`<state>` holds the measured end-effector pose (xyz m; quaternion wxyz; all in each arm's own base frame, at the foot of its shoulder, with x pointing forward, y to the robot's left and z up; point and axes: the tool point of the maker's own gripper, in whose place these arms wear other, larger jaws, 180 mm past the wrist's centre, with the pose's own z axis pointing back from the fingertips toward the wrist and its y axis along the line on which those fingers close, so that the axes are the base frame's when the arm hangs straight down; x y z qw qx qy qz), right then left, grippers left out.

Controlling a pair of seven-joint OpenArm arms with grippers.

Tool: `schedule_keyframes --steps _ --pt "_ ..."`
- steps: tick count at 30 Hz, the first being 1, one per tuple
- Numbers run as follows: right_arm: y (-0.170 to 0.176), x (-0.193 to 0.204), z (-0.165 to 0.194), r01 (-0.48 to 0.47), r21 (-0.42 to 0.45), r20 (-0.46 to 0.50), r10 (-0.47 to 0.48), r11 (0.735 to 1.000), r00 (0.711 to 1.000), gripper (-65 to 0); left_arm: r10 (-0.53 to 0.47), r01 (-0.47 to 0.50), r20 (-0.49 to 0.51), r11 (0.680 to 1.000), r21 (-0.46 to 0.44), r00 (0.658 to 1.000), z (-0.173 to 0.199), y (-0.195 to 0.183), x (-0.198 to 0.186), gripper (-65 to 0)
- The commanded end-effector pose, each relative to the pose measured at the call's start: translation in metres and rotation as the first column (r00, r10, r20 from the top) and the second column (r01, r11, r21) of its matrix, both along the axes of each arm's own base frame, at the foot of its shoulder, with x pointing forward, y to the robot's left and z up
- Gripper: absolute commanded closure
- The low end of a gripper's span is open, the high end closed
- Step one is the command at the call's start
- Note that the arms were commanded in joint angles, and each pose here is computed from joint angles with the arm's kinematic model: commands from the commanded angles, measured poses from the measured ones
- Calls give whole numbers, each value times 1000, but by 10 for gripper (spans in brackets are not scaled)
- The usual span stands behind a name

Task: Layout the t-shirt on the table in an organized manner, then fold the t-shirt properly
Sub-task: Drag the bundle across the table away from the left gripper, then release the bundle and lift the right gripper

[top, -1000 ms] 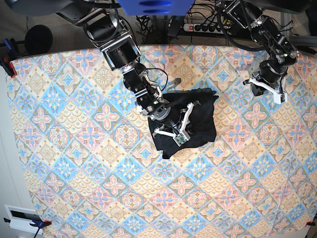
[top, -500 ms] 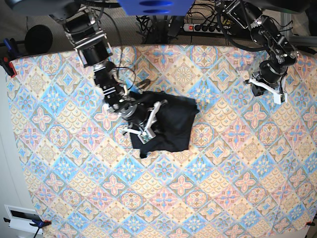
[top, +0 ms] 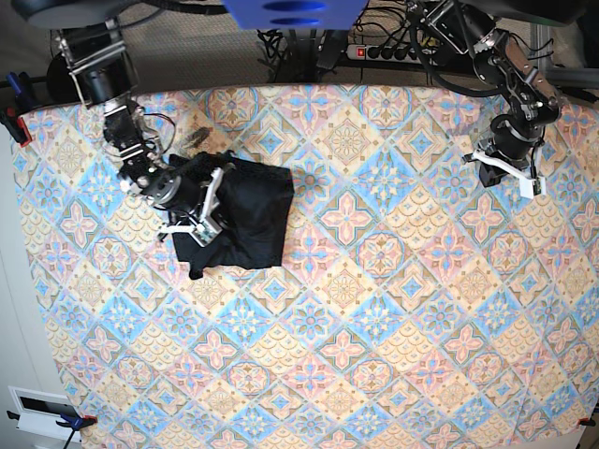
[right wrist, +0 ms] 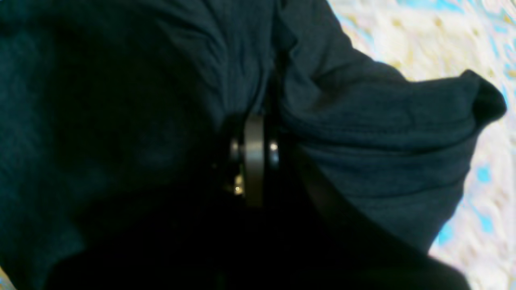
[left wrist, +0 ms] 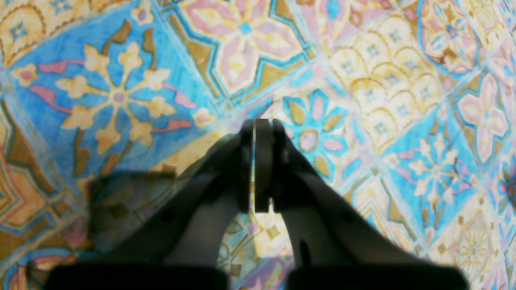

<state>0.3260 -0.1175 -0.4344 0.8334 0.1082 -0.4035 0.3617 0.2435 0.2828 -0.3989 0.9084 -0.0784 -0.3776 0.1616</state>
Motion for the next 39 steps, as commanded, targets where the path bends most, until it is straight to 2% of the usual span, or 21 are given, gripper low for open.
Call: schedule_keyframes --steps 1,9,13,19,24,29,34,37,39 --pt "-48 -20 -28 -6 -212 -113 -19 977 993 0 -2 1 50 1000 15 999 13 5 9 0" --pt "-127 -24 -15 -20 -370 -125 -28 929 992 0 -1 1 49 1000 11 999 11 4 8 0" --pt "-157 -24 -8 -9 -425 -126 -49 905 991 0 4 -4 21 1000 -21 1000 -1 2 4 0" --pt "-192 -23 7 -3 -479 -103 -52 878 993 0 7 -7 -2 999 -44 1000 -11 0 1 0" --pt "-228 -33 4 23 -518 -127 -103 855 987 0 8 -8 1 999 -44 1000 -11 0 2 0" --pt "-243 -37 2 43 -511 -123 -123 858 985 0 8 -8 1 999 -44 1000 -11 0 2 0" --pt "-241 -35 3 44 -498 -112 -115 866 987 0 8 -8 1 999 -44 1000 -11 0 2 0" --pt "-233 -27 9 49 -478 -79 -98 877 992 0 8 -8 -2 999 -44 1000 -11 0 0 0" --pt "-233 -10 30 93 -459 -9 -109 883 994 0 8 -8 -2 999 -44 1000 -11 0 0 0"
